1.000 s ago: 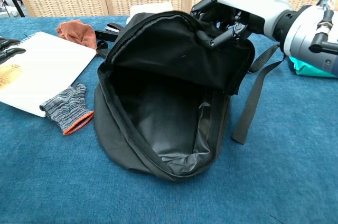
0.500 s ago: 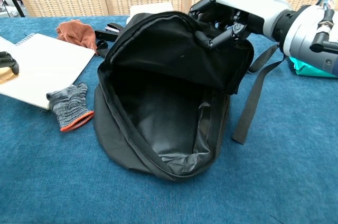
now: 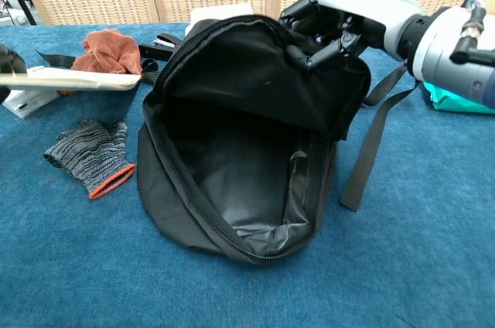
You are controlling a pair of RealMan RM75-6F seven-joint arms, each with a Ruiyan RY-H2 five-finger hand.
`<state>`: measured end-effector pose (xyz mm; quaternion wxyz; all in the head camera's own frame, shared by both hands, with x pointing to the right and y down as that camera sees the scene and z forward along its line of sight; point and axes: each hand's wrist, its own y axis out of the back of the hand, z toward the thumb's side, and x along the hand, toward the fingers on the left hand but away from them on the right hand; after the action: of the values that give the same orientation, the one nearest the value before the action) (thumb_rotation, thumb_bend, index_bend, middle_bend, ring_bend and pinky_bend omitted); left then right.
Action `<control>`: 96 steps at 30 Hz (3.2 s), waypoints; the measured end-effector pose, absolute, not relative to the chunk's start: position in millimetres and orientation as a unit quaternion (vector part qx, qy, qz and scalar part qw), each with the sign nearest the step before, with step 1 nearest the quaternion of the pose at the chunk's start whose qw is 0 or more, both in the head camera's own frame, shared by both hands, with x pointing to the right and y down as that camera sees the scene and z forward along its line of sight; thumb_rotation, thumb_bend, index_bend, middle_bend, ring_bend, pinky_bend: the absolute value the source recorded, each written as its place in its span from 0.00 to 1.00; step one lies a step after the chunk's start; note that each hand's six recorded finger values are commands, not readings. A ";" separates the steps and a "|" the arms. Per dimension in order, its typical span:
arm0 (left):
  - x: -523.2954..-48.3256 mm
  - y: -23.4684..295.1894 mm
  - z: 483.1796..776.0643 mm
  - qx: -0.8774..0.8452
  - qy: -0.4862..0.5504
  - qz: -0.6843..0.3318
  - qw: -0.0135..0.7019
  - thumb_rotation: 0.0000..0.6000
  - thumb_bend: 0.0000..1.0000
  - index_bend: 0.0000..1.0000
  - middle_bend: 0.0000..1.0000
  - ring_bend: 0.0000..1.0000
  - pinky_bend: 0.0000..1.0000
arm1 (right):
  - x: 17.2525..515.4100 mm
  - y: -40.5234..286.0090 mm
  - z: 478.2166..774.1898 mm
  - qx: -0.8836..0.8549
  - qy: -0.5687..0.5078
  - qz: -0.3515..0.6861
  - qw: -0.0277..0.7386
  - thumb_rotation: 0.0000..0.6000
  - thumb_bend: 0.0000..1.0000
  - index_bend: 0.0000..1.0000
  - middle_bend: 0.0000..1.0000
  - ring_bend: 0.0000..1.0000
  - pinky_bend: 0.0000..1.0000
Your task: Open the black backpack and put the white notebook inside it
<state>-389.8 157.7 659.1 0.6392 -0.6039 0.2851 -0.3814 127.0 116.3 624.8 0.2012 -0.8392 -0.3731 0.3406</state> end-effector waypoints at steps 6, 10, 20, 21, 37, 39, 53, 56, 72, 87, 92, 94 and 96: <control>-380.4 159.1 619.8 -0.616 0.346 -0.285 0.648 1.00 0.51 0.88 0.67 0.62 0.65 | 131.8 105.8 623.5 -0.834 -0.384 0.348 0.191 1.00 0.61 0.64 0.60 0.56 0.61; -378.7 162.0 598.1 -0.622 0.377 -0.232 0.646 1.00 0.52 0.88 0.67 0.63 0.65 | 136.1 98.9 624.1 -0.829 -0.391 0.356 0.180 1.00 0.61 0.64 0.60 0.56 0.61; -359.2 186.5 561.2 -0.647 0.413 -0.105 0.632 1.00 0.53 0.89 0.68 0.63 0.65 | 137.3 83.4 619.9 -0.824 -0.398 0.366 0.169 1.00 0.61 0.65 0.61 0.56 0.61; -356.0 189.2 558.8 -0.653 0.414 -0.093 0.627 1.00 0.53 0.89 0.68 0.63 0.65 | 136.9 82.5 619.5 -0.824 -0.398 0.367 0.169 1.00 0.61 0.65 0.61 0.56 0.61; -312.7 204.5 531.5 -0.659 0.406 0.025 0.633 1.00 0.53 0.89 0.68 0.63 0.65 | 129.3 81.3 614.7 -0.826 -0.393 0.367 0.169 1.00 0.61 0.65 0.61 0.56 0.61; -306.1 202.2 534.2 -0.656 0.400 0.031 0.640 1.00 0.53 0.89 0.68 0.63 0.65 | 128.9 81.7 614.9 -0.826 -0.392 0.368 0.168 1.00 0.61 0.65 0.61 0.56 0.61; -246.9 187.2 578.6 -0.656 0.306 0.040 0.689 1.00 0.53 0.89 0.68 0.62 0.65 | 132.5 82.9 615.1 -0.826 -0.387 0.373 0.168 1.00 0.61 0.65 0.61 0.56 0.61; -235.3 186.7 586.1 -0.656 0.291 0.041 0.696 1.00 0.52 0.89 0.68 0.62 0.65 | 132.4 84.1 614.3 -0.828 -0.384 0.373 0.166 1.00 0.61 0.65 0.61 0.56 0.61; -193.7 176.6 591.8 -0.643 0.273 0.068 0.713 1.00 0.52 0.89 0.68 0.60 0.65 | 124.5 90.1 613.6 -0.839 -0.365 0.370 0.161 1.00 0.61 0.65 0.61 0.57 0.61; -184.5 191.1 627.8 -0.690 0.233 0.010 0.685 1.00 0.48 0.88 0.66 0.60 0.65 | 125.3 87.8 608.7 -0.841 -0.362 0.370 0.159 1.00 0.61 0.65 0.62 0.57 0.61; -193.5 195.4 641.9 -0.704 0.208 -0.022 0.679 1.00 0.45 0.87 0.66 0.60 0.65 | 124.6 88.0 607.7 -0.843 -0.361 0.368 0.157 1.00 0.61 0.65 0.62 0.57 0.61; -197.0 195.6 646.1 -0.707 0.204 -0.034 0.676 1.00 0.44 0.86 0.65 0.60 0.65 | 124.6 88.6 607.8 -0.843 -0.359 0.369 0.158 1.00 0.61 0.65 0.62 0.57 0.61; -198.8 195.7 646.8 -0.709 0.204 -0.038 0.674 1.00 0.44 0.83 0.65 0.60 0.65 | 124.5 88.6 607.6 -0.843 -0.358 0.369 0.159 1.00 0.61 0.65 0.62 0.57 0.61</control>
<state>-198.8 195.7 646.8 0.6743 -0.7086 0.2043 -0.0380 124.5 88.6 607.6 0.1585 -0.8430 -0.3577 0.3692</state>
